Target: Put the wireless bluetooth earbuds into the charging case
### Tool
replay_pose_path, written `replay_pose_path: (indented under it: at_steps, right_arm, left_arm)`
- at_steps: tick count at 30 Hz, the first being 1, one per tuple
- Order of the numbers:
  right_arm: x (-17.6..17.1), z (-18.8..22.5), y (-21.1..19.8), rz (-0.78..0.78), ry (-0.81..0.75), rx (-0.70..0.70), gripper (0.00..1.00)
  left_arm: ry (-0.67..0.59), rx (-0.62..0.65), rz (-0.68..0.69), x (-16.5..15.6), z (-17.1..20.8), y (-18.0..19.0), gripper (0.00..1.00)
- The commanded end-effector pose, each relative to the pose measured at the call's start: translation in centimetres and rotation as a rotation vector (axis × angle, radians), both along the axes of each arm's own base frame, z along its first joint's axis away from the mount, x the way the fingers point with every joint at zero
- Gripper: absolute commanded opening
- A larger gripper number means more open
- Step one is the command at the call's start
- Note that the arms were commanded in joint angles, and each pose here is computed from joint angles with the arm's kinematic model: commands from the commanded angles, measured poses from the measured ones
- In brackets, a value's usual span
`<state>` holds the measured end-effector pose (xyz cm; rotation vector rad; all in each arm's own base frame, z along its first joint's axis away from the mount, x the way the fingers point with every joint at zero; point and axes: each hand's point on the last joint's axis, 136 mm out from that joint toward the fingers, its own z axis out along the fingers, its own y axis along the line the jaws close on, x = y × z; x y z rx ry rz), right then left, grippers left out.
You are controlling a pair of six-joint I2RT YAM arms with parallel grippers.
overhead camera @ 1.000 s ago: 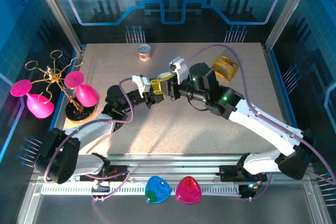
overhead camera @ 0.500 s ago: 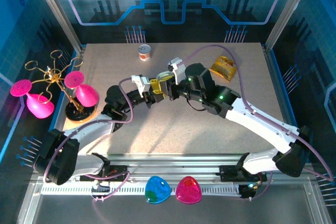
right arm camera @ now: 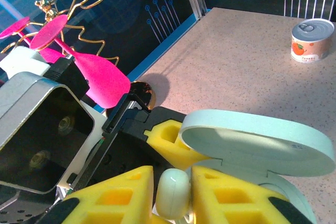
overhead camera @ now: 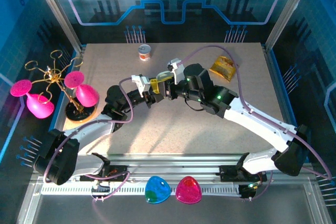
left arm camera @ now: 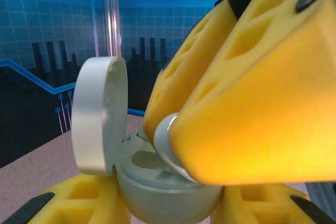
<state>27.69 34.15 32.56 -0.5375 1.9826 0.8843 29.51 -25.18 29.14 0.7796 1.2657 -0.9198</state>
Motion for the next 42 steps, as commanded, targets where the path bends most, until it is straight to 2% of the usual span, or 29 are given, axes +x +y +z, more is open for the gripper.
replay_pose_path:
  at_steps: [1,21,30,37,42]
  right_arm:
    - [0.2,-0.9,-0.7,-0.03,0.033,-0.006,0.24]
    - [-0.3,2.9,-1.8,-0.014,-0.086,0.04,0.4]
    - [-0.5,4.1,-4.0,-0.079,-0.159,0.028,0.48]
    - [1.3,3.7,-5.9,-0.163,-0.089,-0.028,0.5]
    - [2.6,2.4,-5.8,-0.166,-0.015,-0.085,0.5]
  left_arm:
    - [-0.085,-0.026,0.015,-0.5,2.5,0.2,0.31]
    - [-0.077,-0.018,0.02,-0.5,1.8,0.2,0.31]
    - [-0.089,0.003,-0.013,-0.9,1.1,-0.1,0.32]
    - [-0.127,0.058,-0.05,-1.8,-0.3,-0.4,0.32]
    - [-0.144,0.083,-0.051,-2.0,-0.9,-0.3,0.32]
